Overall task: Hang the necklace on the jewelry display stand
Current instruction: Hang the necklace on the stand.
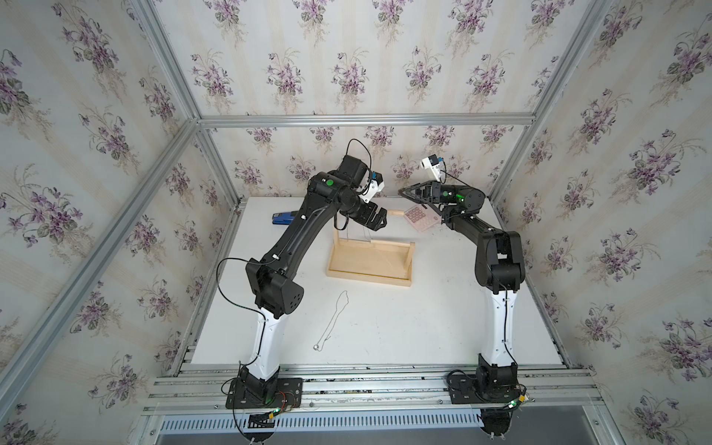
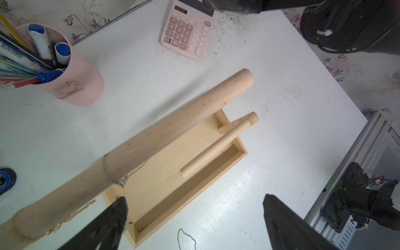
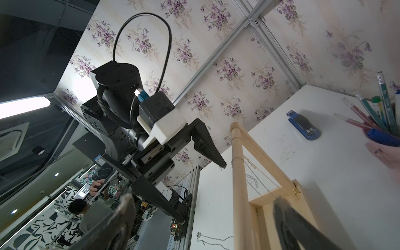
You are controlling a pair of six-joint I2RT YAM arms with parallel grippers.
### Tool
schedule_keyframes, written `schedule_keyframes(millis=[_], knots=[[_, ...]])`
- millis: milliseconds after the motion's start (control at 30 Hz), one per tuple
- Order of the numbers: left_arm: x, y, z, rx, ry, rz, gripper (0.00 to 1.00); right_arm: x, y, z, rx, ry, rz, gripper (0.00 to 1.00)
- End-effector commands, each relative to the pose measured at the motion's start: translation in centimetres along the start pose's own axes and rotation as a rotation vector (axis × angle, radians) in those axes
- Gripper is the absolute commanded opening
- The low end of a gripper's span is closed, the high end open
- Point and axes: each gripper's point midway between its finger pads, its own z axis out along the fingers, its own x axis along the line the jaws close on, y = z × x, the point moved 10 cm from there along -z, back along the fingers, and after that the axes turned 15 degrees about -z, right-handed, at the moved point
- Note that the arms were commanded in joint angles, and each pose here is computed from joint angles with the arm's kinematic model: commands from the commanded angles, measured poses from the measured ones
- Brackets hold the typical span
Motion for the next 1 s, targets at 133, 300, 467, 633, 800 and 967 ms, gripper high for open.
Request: schedule_keyframes(millis=[133, 300, 467, 633, 800, 967], knots=[[0.2, -0.3, 0.1, 0.016, 0.024, 0.012, 1.0, 1.8, -0.1, 0.0, 0.006, 0.02, -0.18, 0.98], [-0.1, -0.1, -0.6, 0.0, -0.002, 0.015, 1.0, 1.9, 0.0, 0.0, 0.006, 0.021, -0.183, 0.98], [-0.5, -0.1, -1.5, -0.018, -0.011, 0.018, 1.0, 1.9, 0.0, 0.0, 0.002, 0.021, -0.182, 0.98], [-0.8, 0.1, -2.3, -0.046, -0.027, 0.023, 1.0, 2.1, 0.0, 0.1, 0.004, 0.022, -0.182, 0.98], [-0.9, 0.0, -2.7, -0.035, -0.024, 0.015, 1.0, 2.2, 0.1, 0.1, 0.002, 0.022, -0.182, 0.98], [-1.1, -0.1, -3.7, -0.052, -0.026, 0.02, 1.0, 2.1, 0.0, 0.1, -0.002, 0.021, -0.18, 0.98]])
